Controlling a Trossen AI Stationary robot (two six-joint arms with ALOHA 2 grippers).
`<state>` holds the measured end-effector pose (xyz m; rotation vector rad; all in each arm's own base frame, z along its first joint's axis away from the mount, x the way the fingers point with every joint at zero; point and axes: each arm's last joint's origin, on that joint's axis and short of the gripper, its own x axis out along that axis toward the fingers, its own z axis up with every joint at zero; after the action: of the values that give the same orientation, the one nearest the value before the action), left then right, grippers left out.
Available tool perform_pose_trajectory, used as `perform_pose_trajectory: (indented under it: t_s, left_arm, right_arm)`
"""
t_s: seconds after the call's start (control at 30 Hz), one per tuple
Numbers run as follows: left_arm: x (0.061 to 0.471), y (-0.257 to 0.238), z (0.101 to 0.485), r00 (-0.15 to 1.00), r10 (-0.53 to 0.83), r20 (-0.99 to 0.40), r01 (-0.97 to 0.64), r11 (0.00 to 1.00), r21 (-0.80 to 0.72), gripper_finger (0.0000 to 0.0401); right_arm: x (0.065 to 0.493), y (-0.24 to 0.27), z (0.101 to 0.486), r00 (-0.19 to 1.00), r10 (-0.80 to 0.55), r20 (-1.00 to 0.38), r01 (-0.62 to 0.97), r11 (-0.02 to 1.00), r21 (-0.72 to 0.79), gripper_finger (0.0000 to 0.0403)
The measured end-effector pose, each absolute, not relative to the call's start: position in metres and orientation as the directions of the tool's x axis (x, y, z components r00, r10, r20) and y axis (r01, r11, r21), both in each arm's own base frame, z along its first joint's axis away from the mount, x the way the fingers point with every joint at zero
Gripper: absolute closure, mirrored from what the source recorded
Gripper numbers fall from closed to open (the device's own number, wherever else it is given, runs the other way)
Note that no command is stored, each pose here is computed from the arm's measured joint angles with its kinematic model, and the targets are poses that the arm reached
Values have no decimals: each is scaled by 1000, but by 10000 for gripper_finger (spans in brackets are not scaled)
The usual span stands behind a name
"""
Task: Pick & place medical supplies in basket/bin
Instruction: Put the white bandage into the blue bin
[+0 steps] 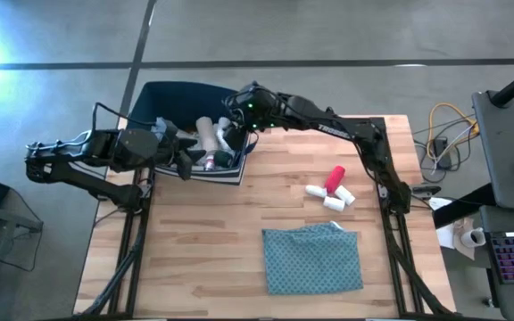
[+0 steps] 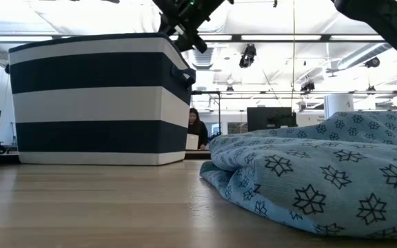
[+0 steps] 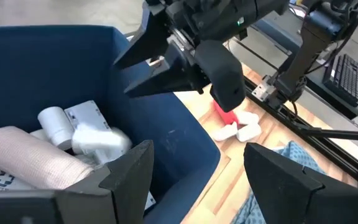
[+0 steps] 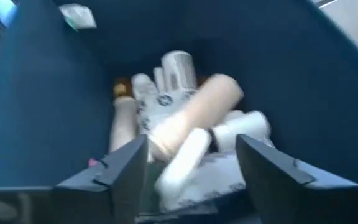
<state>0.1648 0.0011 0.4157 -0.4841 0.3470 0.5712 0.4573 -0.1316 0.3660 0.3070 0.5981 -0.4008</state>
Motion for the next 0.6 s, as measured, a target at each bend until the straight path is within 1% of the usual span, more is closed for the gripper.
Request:
perform_pose_trajectory:
  t_s: [0.07,0.17,0.23,0.3,0.43,0.47,0.5,0.6]
  left_arm:
    - [165,1,416,789,430,-440,-588,735,-337,171]
    - [165,1,416,788,430,-441,-589,735,-336,171]
    - [165,1,415,786,430,-444,-591,735,-333,171]
    - [165,1,415,786,430,-444,-590,735,-333,171]
    - [165,1,415,786,430,-444,-590,735,-333,171]
    - [165,1,415,786,430,-444,-590,735,-333,171]
    - [165,1,415,786,430,-444,-590,735,-333,171]
    - [164,1,415,786,431,-444,-591,735,-333,171]
  right_arm:
    - [452,-128,367,729,-280,-625,441,890,116,147]
    - [438,-115,372,648,-308,-697,434,901,5,120]
    - [424,-107,374,557,-351,-753,442,893,-89,107]
    - [410,-101,371,438,-361,-823,430,888,-161,99]
    - [385,-94,361,198,-295,-935,396,896,-199,95]
    - [383,-93,357,165,-281,-945,385,901,-200,95]
    - [384,-90,354,166,-270,-948,371,908,-194,96]
    - [375,-81,344,155,-168,-973,292,949,-117,101]
